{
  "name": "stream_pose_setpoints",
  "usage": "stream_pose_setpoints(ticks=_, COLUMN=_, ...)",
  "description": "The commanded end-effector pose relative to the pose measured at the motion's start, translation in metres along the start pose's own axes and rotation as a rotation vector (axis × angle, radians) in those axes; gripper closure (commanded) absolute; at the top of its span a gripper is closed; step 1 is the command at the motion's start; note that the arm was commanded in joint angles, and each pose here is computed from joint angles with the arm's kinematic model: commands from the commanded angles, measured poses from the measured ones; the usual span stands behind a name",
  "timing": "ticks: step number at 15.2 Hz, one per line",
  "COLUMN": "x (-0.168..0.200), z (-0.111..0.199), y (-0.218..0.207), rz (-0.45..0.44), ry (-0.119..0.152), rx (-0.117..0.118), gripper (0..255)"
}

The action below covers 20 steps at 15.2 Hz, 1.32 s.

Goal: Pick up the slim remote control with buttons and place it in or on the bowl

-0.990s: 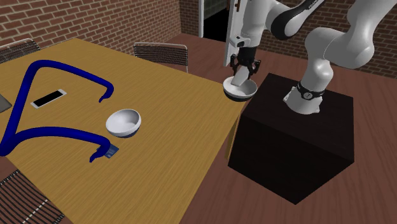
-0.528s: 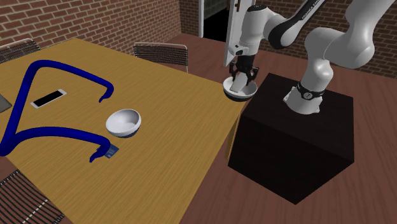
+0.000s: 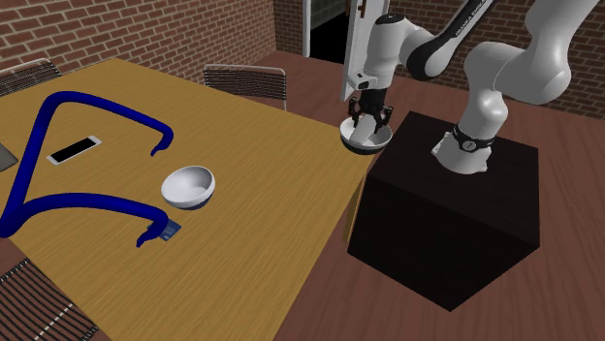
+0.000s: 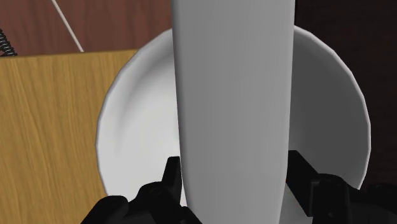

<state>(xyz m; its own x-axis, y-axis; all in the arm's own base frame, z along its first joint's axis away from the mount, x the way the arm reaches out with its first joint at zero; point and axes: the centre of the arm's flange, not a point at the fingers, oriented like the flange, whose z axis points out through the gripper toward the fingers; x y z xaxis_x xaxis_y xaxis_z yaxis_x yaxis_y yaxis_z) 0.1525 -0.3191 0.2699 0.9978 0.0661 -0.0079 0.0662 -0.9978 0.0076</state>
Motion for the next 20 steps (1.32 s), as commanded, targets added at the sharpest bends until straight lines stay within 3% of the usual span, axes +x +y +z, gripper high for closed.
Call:
stream_pose_setpoints(ticks=1, x=0.0, z=0.0, y=0.0, rz=0.0, ry=0.0, rx=0.0, gripper=255)
stream_pose_setpoints(ticks=2, x=0.0, z=0.0, y=0.0, rz=0.0, ry=0.0, rx=0.0, gripper=255)
stream_pose_setpoints(ticks=3, x=0.0, z=0.0, y=0.0, rz=0.0, ry=0.0, rx=0.0, gripper=0)
stream_pose_setpoints(ticks=8, x=0.0, z=0.0, y=0.0, rz=0.0, ry=0.0, rx=0.0, gripper=0)
stream_pose_setpoints(ticks=12, x=0.0, z=-0.05, y=0.0, rz=0.0, ry=0.0, rx=0.0, gripper=0)
stream_pose_setpoints(ticks=20, x=0.0, z=-0.05, y=0.0, rz=0.0, ry=0.0, rx=0.0, gripper=0)
